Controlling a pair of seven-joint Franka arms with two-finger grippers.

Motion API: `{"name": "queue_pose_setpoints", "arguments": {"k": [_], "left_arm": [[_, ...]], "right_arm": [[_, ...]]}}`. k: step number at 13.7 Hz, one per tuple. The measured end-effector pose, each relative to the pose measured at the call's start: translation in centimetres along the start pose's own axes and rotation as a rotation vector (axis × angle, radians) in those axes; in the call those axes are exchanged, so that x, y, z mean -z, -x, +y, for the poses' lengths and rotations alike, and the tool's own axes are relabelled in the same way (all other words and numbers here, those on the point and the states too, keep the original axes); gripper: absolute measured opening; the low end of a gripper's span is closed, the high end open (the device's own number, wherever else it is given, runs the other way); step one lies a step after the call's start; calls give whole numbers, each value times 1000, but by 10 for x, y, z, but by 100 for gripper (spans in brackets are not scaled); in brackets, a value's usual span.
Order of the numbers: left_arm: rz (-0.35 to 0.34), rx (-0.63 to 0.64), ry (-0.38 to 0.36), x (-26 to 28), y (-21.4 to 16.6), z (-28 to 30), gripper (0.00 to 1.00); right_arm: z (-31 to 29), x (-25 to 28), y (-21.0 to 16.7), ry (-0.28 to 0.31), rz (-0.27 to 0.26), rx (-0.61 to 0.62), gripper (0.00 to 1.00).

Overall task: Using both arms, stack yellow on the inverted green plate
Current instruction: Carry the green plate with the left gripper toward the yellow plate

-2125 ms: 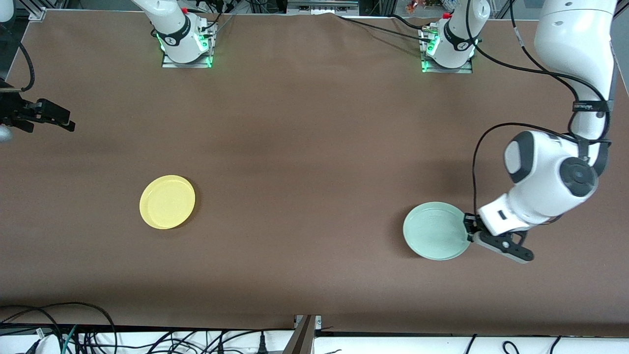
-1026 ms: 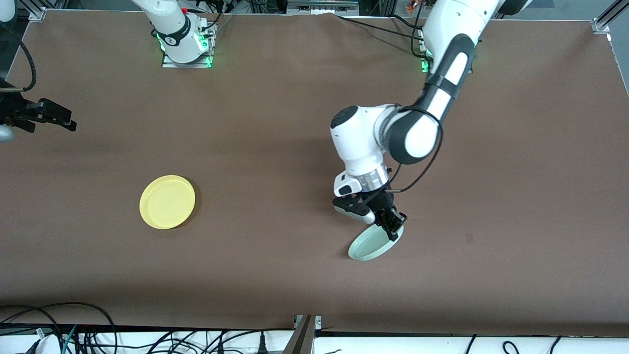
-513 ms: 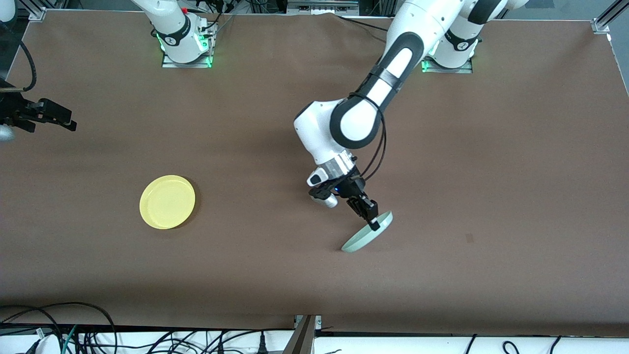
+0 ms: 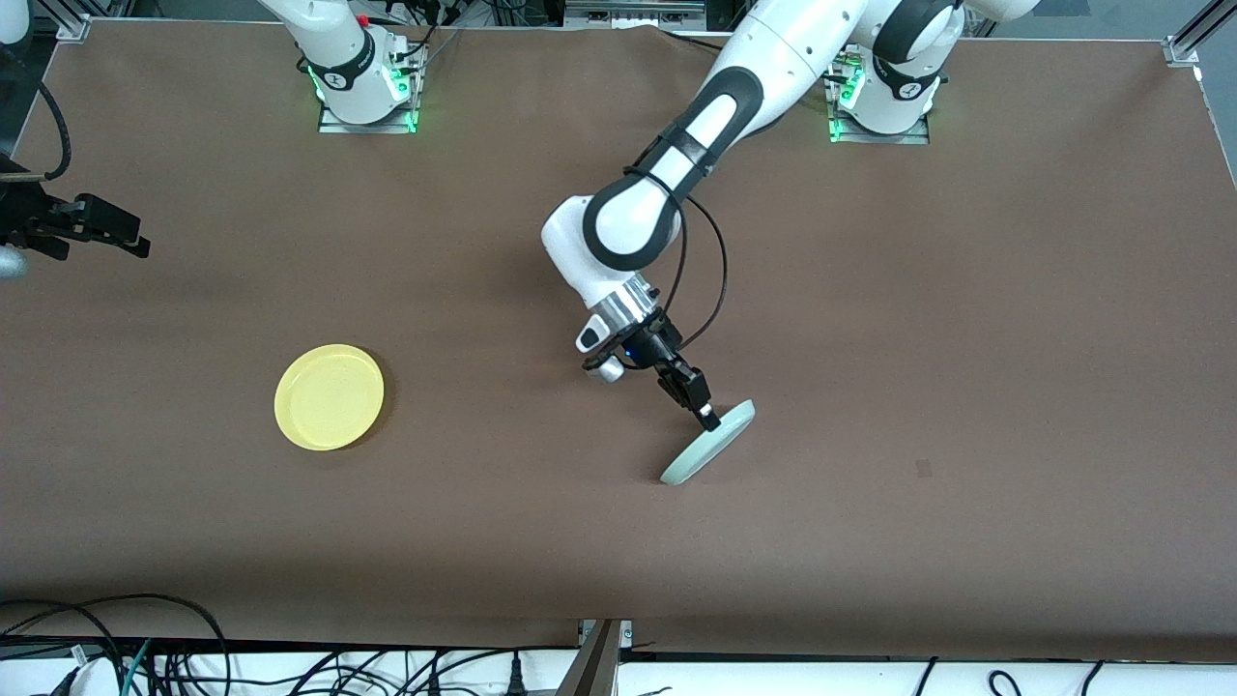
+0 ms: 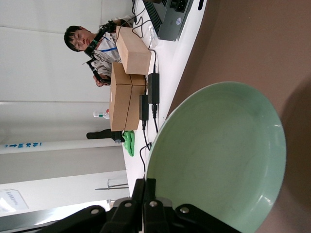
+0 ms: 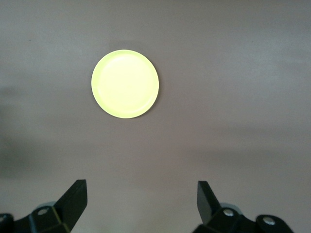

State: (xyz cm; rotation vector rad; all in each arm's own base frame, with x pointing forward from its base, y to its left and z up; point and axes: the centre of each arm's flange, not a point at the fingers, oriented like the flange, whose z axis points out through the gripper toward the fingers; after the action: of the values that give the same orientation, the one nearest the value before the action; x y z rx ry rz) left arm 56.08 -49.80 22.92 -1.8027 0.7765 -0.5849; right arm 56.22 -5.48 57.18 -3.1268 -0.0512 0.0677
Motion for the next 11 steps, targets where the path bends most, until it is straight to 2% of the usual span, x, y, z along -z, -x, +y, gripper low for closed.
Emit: {"name": "queue_pose_setpoints", "arguments": {"k": [5,7,11], "left_arm": [[28,57,-21,58,6,45,2],[33,70,19,76,8,60,2],[-31,121,165,95,6,66,2]], "right_arm": [[0,0,0,0,0,0,100],[0,0,0,0,0,0,100],[0,0,0,0,0,0,100]]}}
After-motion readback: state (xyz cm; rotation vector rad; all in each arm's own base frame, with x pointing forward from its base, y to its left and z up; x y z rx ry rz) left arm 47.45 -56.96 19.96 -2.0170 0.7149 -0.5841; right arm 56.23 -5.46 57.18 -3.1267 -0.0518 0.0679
